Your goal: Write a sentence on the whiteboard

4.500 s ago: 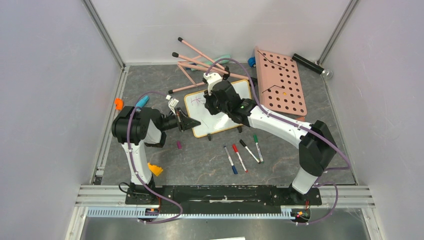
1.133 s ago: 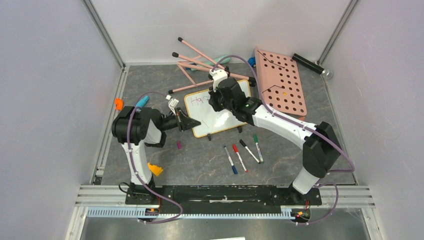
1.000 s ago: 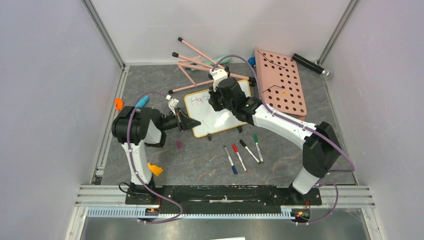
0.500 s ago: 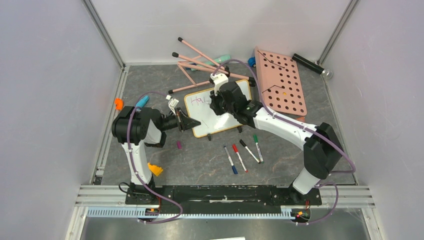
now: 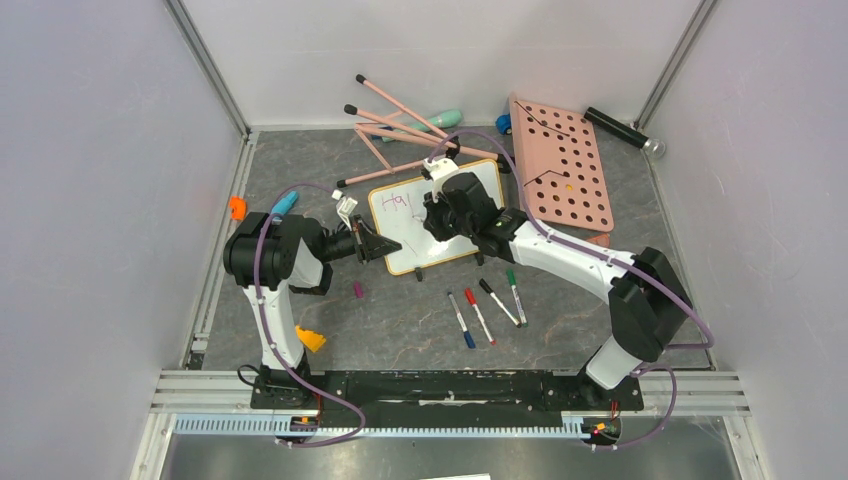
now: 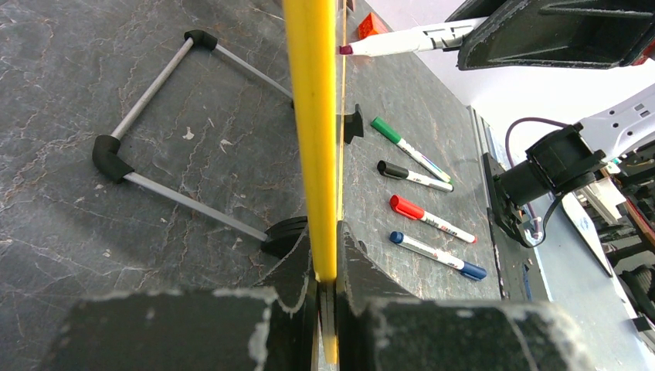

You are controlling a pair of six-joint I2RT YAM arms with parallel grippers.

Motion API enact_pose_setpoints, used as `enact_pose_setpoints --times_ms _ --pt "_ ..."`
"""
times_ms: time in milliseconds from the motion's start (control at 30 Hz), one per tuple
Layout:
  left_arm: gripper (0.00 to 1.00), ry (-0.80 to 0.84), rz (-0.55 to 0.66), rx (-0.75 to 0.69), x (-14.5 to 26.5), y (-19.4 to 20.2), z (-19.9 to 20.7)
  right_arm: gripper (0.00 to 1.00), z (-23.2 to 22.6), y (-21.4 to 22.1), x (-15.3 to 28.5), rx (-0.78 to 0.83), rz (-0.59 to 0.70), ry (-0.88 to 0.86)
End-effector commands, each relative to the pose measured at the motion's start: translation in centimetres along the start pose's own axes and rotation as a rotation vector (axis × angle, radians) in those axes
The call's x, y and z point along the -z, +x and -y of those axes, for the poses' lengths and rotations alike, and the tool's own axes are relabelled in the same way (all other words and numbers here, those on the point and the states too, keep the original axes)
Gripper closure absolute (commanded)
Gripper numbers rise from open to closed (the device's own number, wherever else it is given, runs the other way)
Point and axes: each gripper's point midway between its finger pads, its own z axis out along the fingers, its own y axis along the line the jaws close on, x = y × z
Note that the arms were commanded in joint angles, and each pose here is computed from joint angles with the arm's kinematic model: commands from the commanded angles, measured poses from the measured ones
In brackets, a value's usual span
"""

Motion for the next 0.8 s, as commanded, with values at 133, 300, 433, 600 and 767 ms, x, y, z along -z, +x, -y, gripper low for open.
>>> enact_pose_setpoints --times_ms 133,300,433,600,767 --pt "0.92 -0.024 0.016 -0.186 0.0 0.3 -1.2 1.00 -0.7 -6.5 2.0 0.003 0.146 -0.022" --pt "0.92 -0.025 0.016 -0.184 0.0 0.3 -1.2 1.00 -0.7 -7.5 1.8 0.008 0.158 -0.020" --pt "0.92 -0.024 0.016 -0.185 0.0 0.3 -1.2 1.00 -0.3 -7.8 1.5 0.005 0.162 0.001" --pt "0.92 -0.026 0.016 -0.184 0.0 0.4 -1.2 1.00 0.3 -7.6 1.0 0.005 0.155 0.030" --pt "0.92 -0.024 0.016 -0.186 0.0 0.3 -1.2 1.00 0.4 -7.4 0.6 0.008 0.149 0.034"
